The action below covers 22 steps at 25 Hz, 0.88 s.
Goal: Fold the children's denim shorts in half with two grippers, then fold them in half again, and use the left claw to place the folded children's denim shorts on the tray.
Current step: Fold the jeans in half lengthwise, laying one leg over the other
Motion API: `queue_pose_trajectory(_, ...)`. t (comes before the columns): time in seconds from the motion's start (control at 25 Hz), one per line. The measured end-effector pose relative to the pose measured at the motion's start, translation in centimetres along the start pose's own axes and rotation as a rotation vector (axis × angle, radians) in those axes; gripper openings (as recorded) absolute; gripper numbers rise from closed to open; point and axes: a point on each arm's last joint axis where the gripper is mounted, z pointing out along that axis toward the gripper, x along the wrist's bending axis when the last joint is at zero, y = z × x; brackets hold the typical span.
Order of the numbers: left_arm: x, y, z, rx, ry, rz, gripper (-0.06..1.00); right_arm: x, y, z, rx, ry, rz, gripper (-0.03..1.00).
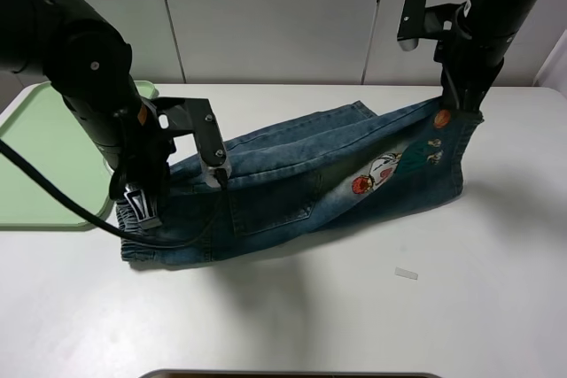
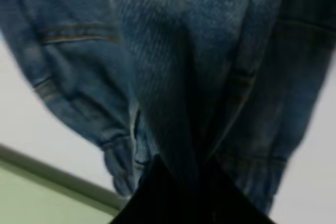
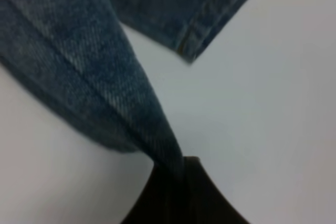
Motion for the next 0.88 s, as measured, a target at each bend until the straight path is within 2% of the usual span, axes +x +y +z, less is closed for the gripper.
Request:
queue_pose_trajectory(0.12,0.4,0.1,0.2,0.002,0.042,-0.038,0.08,-0.3,0.6,0.9,-0.030,-0.011,-0.023,-0.03)
queue_pose_trajectory(0.16,0.8,0.0,0.2,0.004,0.089,-0.080,0.08,-0.3,0.8,1.3,-0.037,-0.010,-0.031,-0.03)
queue_pose_trajectory(0.32,1.2,0.0,0.2,0.008,0.125,-0.112,0.08,-0.5,1.5,2.7,-0.059,-0.016,-0.044,-0.03)
queue_pose_trajectory(0.36,1.4,-0.1,0.1,0.010,0.150,-0.160,0.08,-0.5,1.6,3.1,-0.063,-0.018,-0.045,-0.03)
queue_pose_trajectory(0.64,1.4,-0.1,0.1,0.013,0.153,-0.190,0.08,-1.2,2.8,5.3,-0.115,-0.062,-0.049,-0.03)
queue_pose_trajectory(0.88,1.3,-0.5,0.1,0.059,0.141,-0.194,0.08,-2.2,4.0,6.3,-0.142,-0.068,-0.031,-0.03)
